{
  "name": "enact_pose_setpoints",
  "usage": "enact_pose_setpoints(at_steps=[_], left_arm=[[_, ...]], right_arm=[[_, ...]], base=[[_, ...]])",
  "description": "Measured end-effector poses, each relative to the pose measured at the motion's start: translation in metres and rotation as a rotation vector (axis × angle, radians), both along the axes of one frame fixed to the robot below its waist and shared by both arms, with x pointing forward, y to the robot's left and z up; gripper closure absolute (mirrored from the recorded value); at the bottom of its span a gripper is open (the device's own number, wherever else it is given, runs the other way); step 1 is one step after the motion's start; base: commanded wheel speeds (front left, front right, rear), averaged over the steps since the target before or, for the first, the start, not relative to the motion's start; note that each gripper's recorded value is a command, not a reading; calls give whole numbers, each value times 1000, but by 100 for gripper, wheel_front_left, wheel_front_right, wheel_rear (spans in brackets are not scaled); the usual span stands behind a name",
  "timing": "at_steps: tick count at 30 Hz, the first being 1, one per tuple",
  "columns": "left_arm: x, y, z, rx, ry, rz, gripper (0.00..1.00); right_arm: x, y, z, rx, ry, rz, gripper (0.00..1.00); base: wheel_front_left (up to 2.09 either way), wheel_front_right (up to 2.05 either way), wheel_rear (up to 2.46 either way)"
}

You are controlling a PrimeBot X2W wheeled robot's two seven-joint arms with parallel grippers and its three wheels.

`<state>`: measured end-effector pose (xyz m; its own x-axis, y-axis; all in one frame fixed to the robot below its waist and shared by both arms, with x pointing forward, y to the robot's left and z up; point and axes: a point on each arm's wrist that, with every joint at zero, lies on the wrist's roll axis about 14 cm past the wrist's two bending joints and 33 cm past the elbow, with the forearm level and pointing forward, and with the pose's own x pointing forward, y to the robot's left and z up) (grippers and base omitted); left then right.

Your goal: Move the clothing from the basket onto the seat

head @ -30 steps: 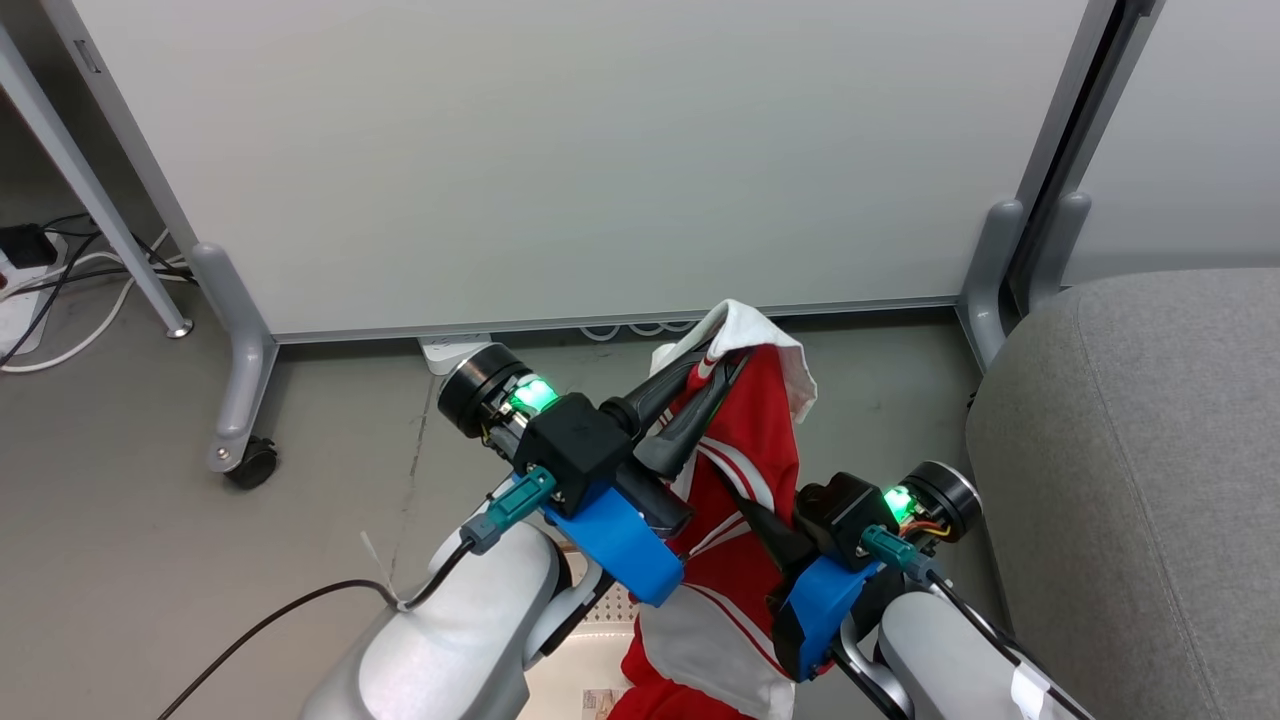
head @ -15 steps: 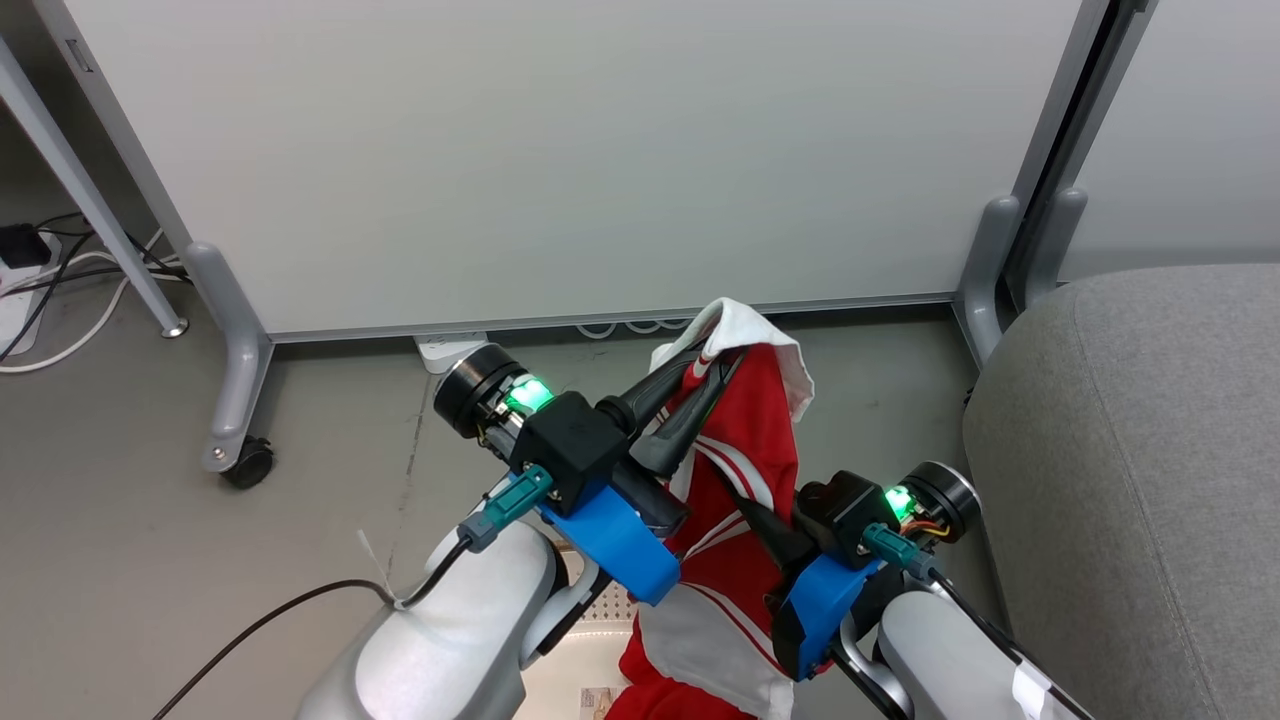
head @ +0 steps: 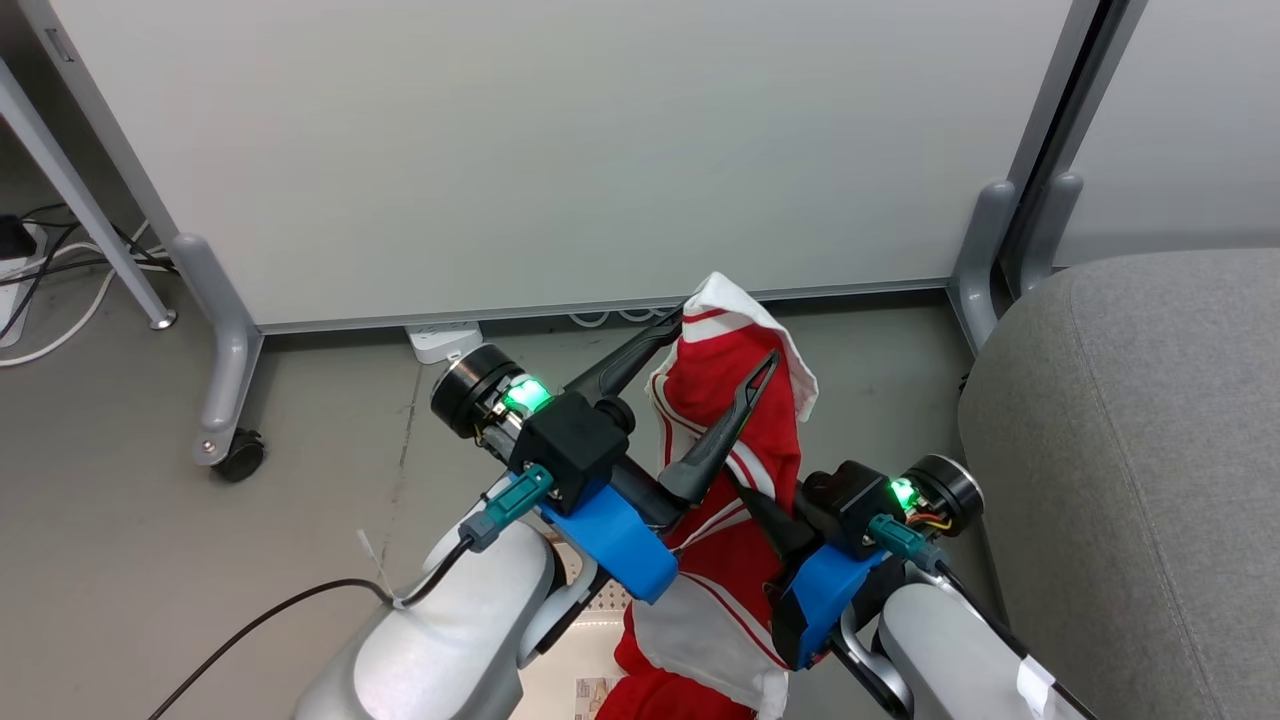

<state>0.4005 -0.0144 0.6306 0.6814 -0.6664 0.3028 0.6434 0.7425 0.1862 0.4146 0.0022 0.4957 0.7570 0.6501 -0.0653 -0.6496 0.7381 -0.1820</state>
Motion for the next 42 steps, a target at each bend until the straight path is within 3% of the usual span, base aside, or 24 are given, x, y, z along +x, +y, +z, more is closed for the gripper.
enact_pose_setpoints(at_steps=[11,25,42], left_arm=[[13,-15,-18,8,44,-44,0],[21,-71,-51,24,117,-213,0],[-5,-152,-75,21,169,-473,0]], right_arm=[[20,-33,3,59,5,-117,100],[43,-149,21,125,-60,-459,100],[-16,-289,10,111,-58,-881,100]], base=[[0,0,0],[0,0,0],[0,0,0]])
